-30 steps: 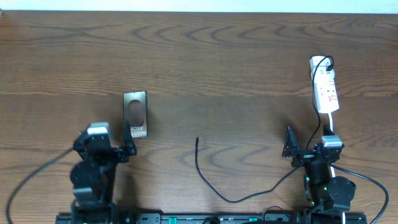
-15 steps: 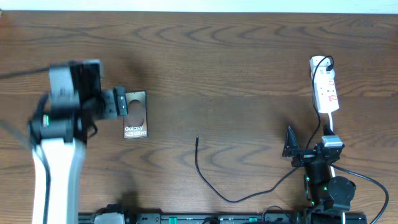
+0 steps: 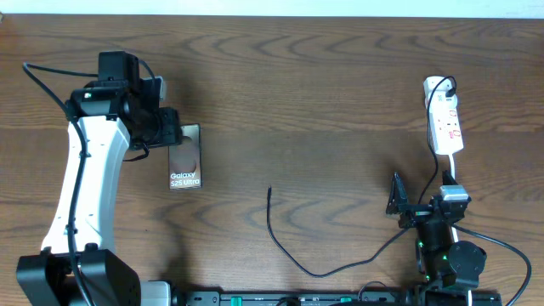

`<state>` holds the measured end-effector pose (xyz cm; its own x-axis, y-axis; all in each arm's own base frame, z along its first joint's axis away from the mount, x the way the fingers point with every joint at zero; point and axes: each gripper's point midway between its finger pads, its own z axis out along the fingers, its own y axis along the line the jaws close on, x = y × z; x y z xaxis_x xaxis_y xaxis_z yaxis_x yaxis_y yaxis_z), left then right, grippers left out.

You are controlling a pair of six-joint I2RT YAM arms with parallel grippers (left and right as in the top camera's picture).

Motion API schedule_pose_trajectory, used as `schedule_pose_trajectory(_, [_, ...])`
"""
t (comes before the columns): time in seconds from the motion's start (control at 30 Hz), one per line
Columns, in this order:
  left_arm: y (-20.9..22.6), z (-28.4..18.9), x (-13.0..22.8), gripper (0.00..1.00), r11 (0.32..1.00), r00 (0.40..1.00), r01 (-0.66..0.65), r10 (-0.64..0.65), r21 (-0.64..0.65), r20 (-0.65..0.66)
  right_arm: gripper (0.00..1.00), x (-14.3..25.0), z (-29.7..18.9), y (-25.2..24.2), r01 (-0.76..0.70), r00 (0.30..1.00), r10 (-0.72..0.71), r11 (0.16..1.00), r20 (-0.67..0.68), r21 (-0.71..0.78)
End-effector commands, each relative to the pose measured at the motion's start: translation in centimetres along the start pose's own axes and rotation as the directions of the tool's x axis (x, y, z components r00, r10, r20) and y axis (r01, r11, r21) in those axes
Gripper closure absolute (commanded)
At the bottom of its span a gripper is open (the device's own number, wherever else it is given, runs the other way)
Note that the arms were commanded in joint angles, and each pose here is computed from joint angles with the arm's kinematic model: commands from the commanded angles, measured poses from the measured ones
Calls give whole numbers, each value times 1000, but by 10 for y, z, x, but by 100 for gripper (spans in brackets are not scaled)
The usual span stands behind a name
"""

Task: Plug charger to phone and switch on socket
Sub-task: 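Move the left gripper forward over the dark phone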

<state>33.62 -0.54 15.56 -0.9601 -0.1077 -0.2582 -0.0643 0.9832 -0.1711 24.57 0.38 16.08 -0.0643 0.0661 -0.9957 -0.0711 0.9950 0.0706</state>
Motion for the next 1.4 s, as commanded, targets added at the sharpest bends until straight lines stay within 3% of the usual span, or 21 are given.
schedule_pose_trajectory(0.0, [-7,-5,-4,0,1000,1000,-2,2,31,16,1,1,0,1,12,1000,-12,1000,-1,-2])
schedule_pose_trajectory(0.23, [-9,-3,-2,0,1000,1000,-3,3,31,2,1,1,0,1,12,1000,-12,1000,-1,-2])
schedule_pose_trajectory(0.4, [-2,8,1,0,998,999,23,-25,-52,-29,1,1,0,1,12,1000,-12,1000,-1,-2])
schedule_pose_trajectory(1.07, [14,104,23,0,992,954,27,-62,-123,-292,1,1,0,1,12,1000,-12,1000,-1,-2])
schedule_pose_trajectory(1.37, [19,134,30,0,992,939,20,-62,-127,-338,1,1,0,1,12,1000,-12,1000,-1,-2])
